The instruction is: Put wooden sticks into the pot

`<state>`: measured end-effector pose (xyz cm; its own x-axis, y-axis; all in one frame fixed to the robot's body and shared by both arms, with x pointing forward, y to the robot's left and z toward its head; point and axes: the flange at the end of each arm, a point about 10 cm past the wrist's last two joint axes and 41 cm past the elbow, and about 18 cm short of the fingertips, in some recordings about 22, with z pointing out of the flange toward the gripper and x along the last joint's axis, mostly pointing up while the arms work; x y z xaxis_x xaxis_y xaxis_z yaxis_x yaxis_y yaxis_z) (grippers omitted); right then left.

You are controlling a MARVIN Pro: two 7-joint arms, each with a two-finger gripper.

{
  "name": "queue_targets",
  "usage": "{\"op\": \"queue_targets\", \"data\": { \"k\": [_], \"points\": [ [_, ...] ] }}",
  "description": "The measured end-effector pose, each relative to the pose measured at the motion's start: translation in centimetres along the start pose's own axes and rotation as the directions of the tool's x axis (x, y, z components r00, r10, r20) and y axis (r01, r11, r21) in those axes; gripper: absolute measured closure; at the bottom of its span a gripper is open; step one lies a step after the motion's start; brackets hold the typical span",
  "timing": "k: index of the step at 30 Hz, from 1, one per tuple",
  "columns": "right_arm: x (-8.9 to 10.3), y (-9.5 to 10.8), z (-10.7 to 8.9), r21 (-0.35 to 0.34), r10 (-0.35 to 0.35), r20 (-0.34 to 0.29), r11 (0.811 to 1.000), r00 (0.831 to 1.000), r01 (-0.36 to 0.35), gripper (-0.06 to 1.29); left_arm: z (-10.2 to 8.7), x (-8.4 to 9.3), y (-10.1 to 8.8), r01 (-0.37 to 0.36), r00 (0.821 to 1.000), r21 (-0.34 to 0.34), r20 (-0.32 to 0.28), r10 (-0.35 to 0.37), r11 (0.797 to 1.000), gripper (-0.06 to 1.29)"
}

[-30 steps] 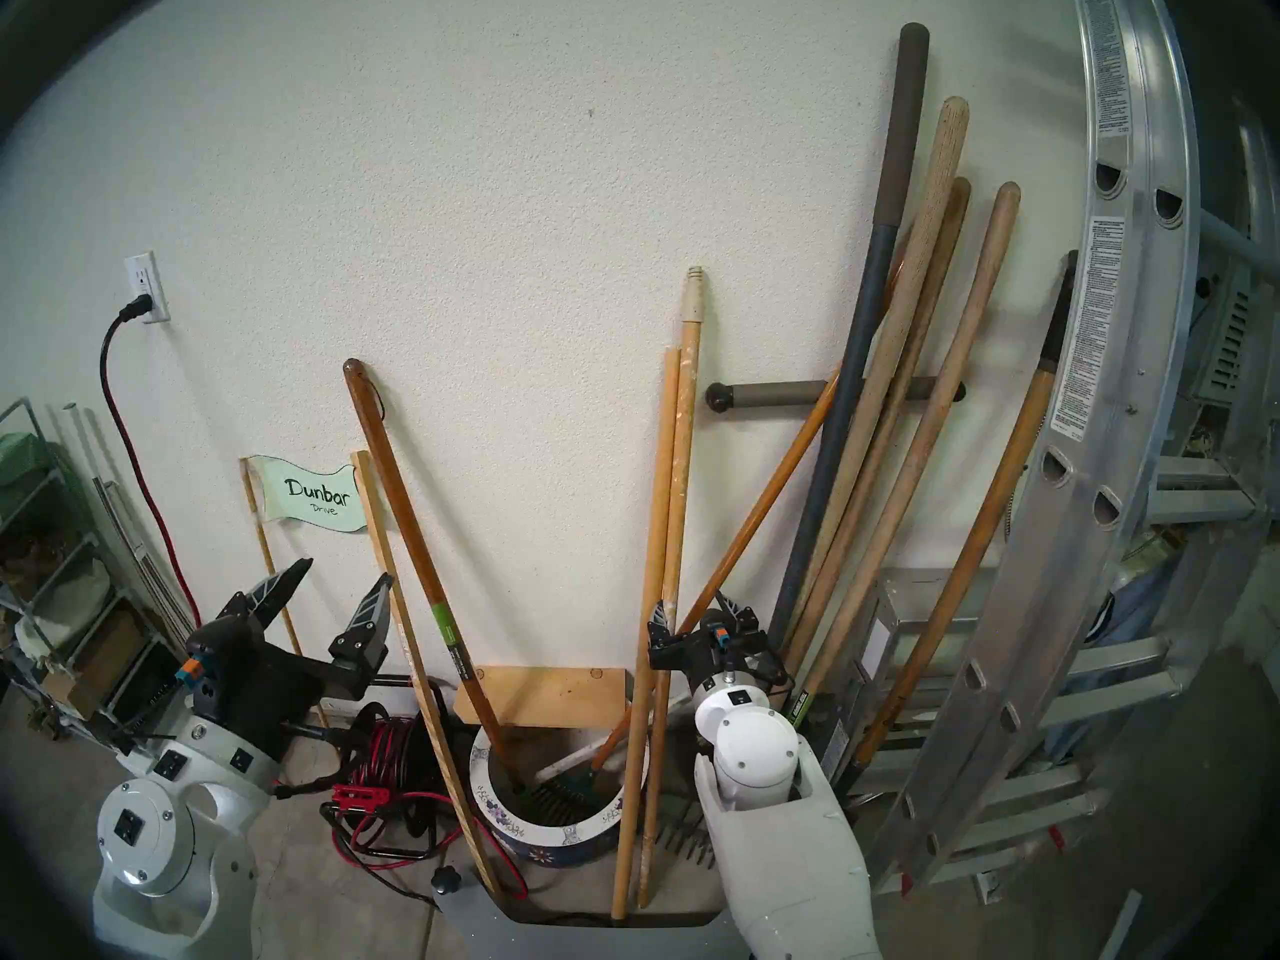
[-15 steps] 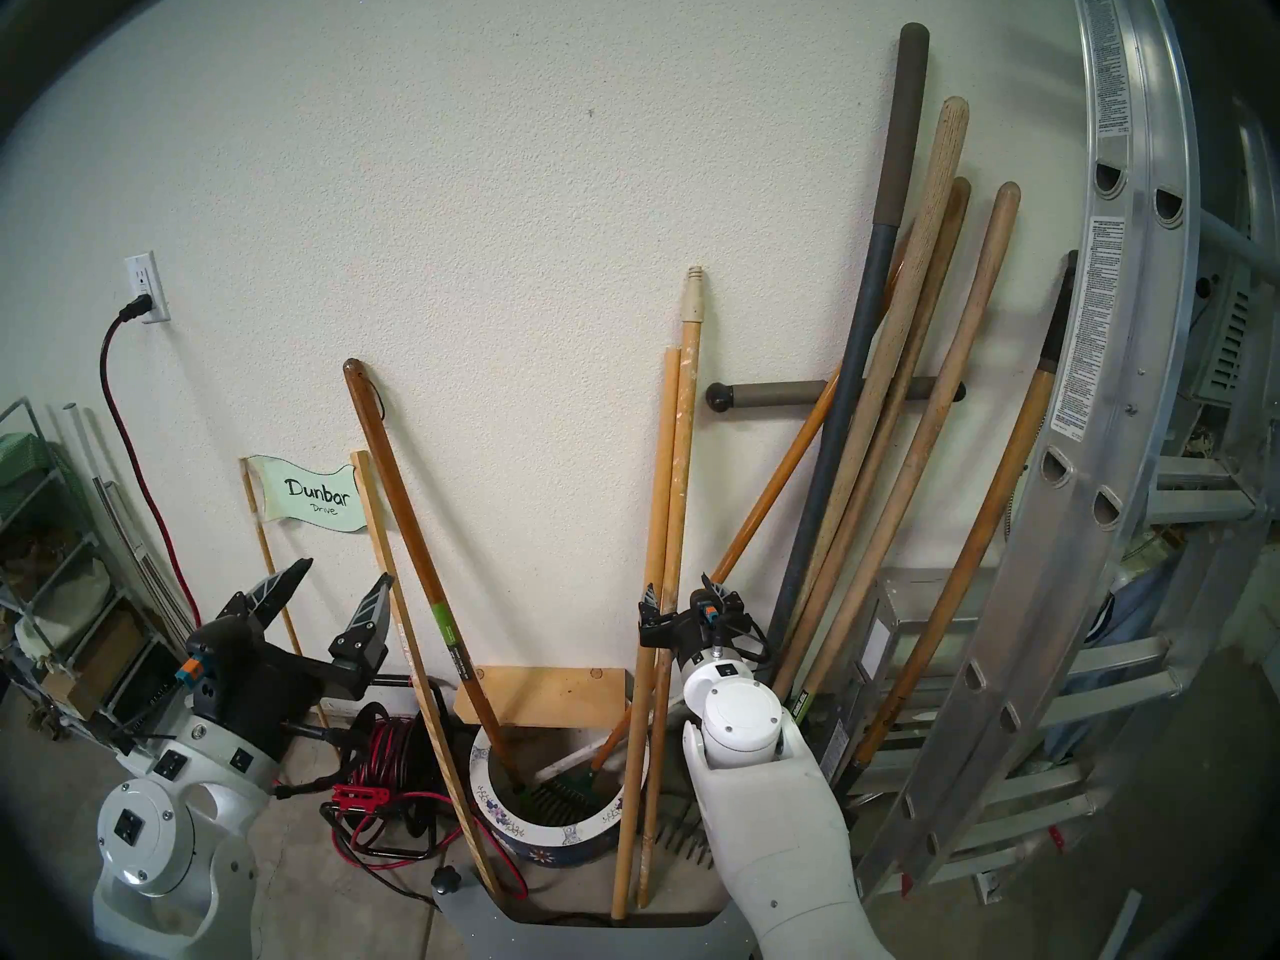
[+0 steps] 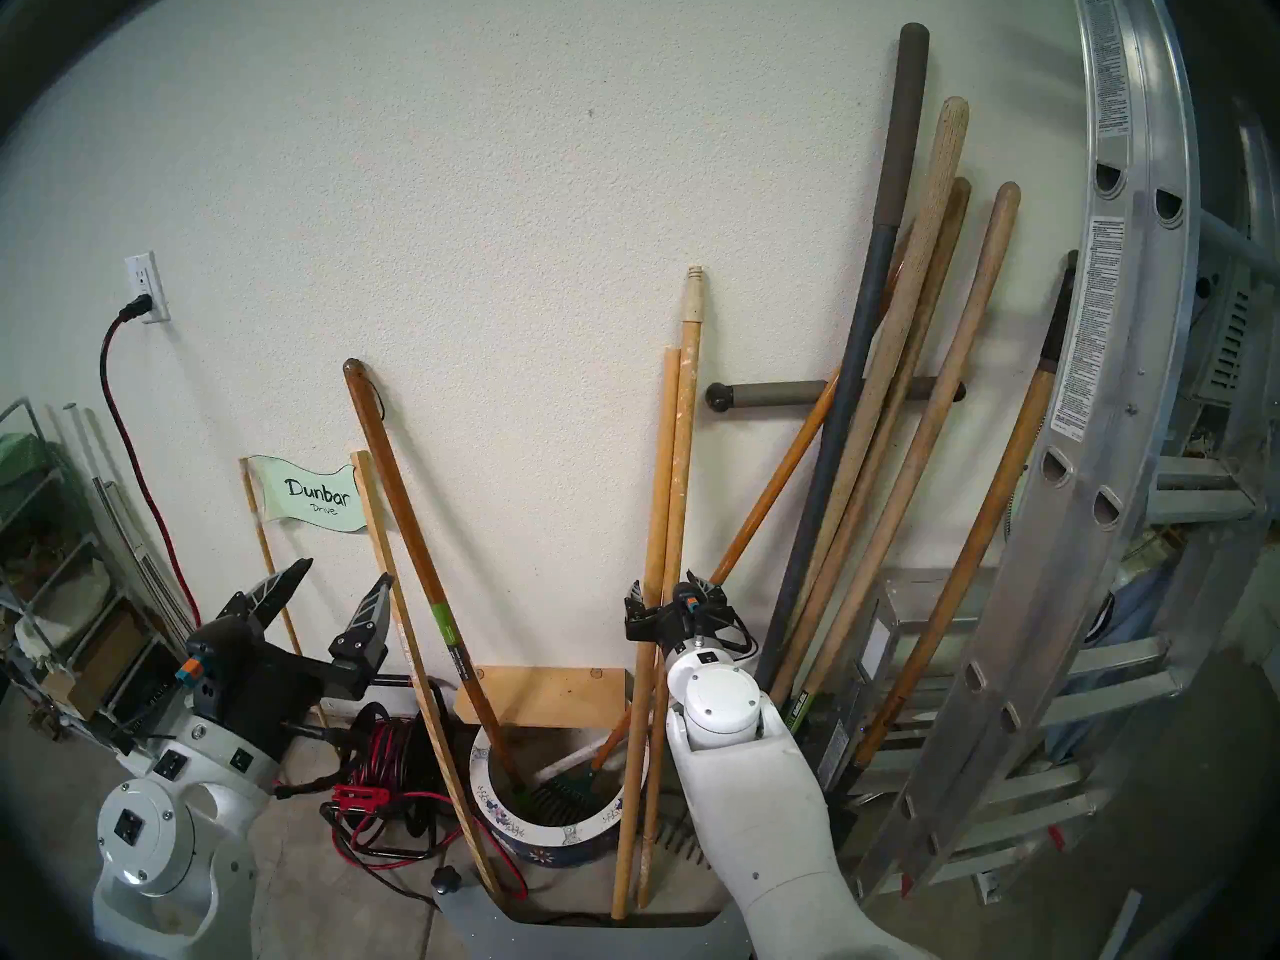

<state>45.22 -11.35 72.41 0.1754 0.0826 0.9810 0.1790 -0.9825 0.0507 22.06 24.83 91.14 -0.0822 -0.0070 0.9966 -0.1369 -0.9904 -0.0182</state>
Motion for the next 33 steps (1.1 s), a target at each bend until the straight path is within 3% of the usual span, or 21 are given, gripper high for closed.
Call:
{"op": "queue_targets", "data": {
  "k": [10, 11, 12, 14, 21, 26, 27, 29, 33],
  "points": [
    [-0.8, -1.0, 2.0, -0.068, -0.087, 0.016, 0.994, 0.996, 0.088, 0.03, 0.0, 0.0, 0.0, 0.0, 1.0, 0.0, 0.0, 0.0, 1.0, -0.02],
    [-0.9, -1.1, 2.0, -0.072, -0.09, 0.017, 0.993, 0.996, 0.091, 0.36, 0.0, 0.0, 0.0, 0.0, 1.0, 0.0, 0.0, 0.0, 1.0, -0.02],
    [-1.0, -1.1, 2.2, -0.08, -0.095, 0.018, 0.992, 0.995, 0.096, 0.56, 0.0, 0.0, 0.0, 0.0, 1.0, 0.0, 0.0, 0.0, 1.0, -0.02],
    [-1.1, -1.4, 2.5, -0.089, -0.098, 0.016, 0.991, 0.995, 0.099, 0.71, 0.0, 0.0, 0.0, 0.0, 1.0, 0.0, 0.0, 0.0, 1.0, -0.02],
    [-1.2, -1.7, 2.8, -0.098, -0.09, 0.003, 0.991, 0.996, 0.09, 0.73, 0.0, 0.0, 0.0, 0.0, 1.0, 0.001, 0.0, 0.0, 1.0, -0.02],
    [-1.1, -1.0, 2.2, -0.092, -0.043, -0.011, 0.995, 0.999, 0.042, 0.77, 0.0, 0.0, 0.0, 0.0, 1.0, 0.001, 0.0, 0.0, 1.0, -0.02],
    [-1.3, -0.5, 1.8, -0.096, -0.024, -0.016, 0.995, 1.0, 0.023, 0.89, 0.0, 0.0, 0.0, 0.0, 1.0, 0.001, 0.0, 0.0, 1.0, -0.02],
    [-1.4, 0.0, 1.5, -0.1, -0.007, -0.021, 0.995, 1.0, 0.005, 0.96, 0.0, 0.0, 0.0, 0.0, 1.0, 0.001, 0.0, 0.0, 1.0, -0.02],
    [-1.5, 0.7, 0.7, -0.087, 0.029, -0.037, 0.996, 0.999, -0.032, 0.96, 0.0, 0.0, 0.0, 0.0, 1.0, 0.0, 0.0, 0.0, 1.0, -0.02]
  ]
}}
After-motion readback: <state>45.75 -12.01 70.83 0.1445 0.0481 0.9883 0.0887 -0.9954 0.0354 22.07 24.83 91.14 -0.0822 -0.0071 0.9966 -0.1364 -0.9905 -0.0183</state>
